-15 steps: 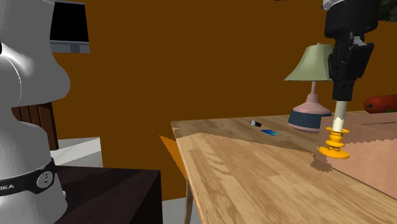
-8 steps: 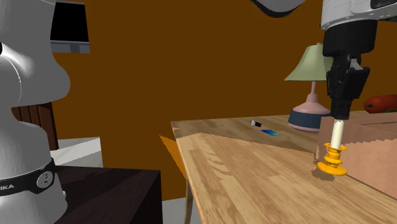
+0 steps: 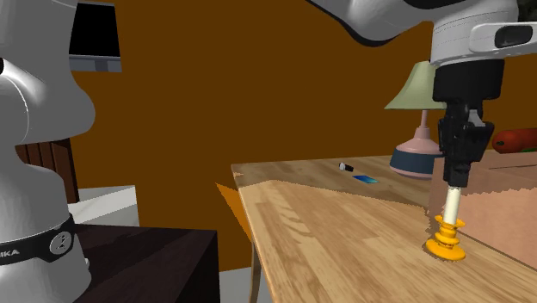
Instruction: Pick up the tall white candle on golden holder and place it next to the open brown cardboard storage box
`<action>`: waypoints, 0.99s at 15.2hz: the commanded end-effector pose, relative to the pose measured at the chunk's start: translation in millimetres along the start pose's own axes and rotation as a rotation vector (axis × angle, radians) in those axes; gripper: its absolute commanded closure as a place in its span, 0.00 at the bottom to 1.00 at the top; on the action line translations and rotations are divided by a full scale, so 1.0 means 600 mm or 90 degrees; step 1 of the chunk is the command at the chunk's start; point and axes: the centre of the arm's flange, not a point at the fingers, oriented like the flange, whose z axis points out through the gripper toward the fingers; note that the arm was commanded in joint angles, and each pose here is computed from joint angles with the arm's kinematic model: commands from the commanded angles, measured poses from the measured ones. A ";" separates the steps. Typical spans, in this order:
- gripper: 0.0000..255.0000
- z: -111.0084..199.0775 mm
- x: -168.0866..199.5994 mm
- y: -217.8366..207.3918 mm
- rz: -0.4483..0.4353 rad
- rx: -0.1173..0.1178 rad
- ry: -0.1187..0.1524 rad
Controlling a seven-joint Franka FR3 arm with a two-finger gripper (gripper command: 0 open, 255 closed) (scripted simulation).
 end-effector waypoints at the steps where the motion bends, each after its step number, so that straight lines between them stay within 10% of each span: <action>1: 1.00 0.004 0.000 0.001 0.000 0.000 0.000; 6: 1.00 0.004 0.000 0.001 0.000 0.000 0.000; 7: 0.00 0.004 0.000 0.001 0.000 0.000 0.000; 15: 0.00 -0.062 0.000 0.001 0.000 0.000 0.000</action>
